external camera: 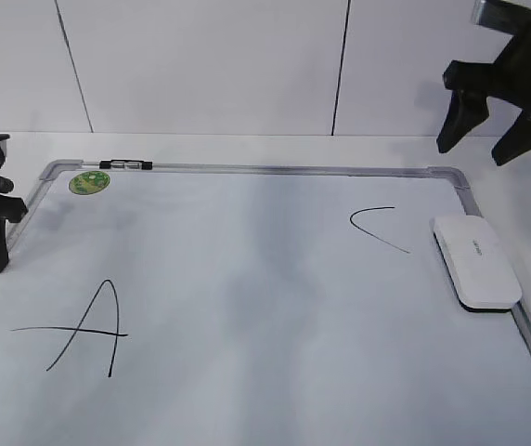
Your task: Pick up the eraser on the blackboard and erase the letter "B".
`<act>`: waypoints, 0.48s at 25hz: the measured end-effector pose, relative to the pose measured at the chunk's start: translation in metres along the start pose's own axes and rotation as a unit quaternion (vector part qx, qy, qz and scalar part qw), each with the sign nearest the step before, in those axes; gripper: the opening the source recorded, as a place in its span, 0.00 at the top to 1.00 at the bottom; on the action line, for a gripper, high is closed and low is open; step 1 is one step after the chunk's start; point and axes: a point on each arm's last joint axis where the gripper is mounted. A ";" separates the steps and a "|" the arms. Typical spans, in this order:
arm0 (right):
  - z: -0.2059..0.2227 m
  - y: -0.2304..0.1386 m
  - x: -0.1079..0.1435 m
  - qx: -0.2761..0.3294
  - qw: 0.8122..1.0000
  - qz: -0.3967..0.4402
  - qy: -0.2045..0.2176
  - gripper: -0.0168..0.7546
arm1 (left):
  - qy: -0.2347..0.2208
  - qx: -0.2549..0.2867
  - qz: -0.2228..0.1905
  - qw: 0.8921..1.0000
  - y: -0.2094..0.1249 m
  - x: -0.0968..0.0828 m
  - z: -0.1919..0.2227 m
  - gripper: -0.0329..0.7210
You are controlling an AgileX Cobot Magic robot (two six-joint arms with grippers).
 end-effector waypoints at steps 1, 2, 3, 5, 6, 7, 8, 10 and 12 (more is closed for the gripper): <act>-0.007 -0.002 0.001 -0.008 1.000 -0.002 0.002 0.23 | -0.002 0.002 0.000 1.000 0.001 0.000 -0.002 0.59; -0.013 -0.003 0.002 -0.014 1.000 -0.004 0.004 0.23 | -0.004 0.004 0.000 1.000 0.002 -0.001 -0.005 0.59; -0.021 -0.005 0.004 -0.023 1.000 -0.006 0.006 0.23 | -0.006 0.006 0.001 1.000 0.003 -0.002 -0.007 0.59; -0.036 -0.010 0.006 -0.039 0.999 -0.015 0.011 0.24 | -0.007 0.008 0.002 1.000 0.003 -0.002 -0.013 0.59; -0.045 -0.013 0.007 -0.050 0.998 -0.020 0.014 0.24 | -0.007 0.005 0.003 1.000 0.003 -0.003 -0.018 0.59; -0.055 -0.016 0.009 -0.059 0.998 -0.023 0.017 0.24 | -0.006 0.001 0.004 1.000 0.003 -0.003 -0.024 0.59; -0.064 -0.019 0.010 -0.070 0.997 -0.027 0.020 0.24 | -0.005 -0.004 0.005 1.000 0.001 -0.005 -0.032 0.59; -0.081 -0.028 0.012 -0.089 0.995 -0.033 0.024 0.24 | -0.005 -0.007 0.007 1.000 -0.004 -0.008 -0.048 0.59; -0.094 -0.040 0.011 -0.101 0.994 -0.038 0.027 0.24 | -0.002 -0.020 0.010 1.000 -0.010 -0.011 -0.066 0.59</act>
Point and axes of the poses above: a point on each arm's last joint axis where the gripper is mounted, z pointing out along that axis toward the gripper, x along the wrist's bending axis when the last joint is at zero, y = z × x, and after that the axes turned 11 degrees about z, right-handed
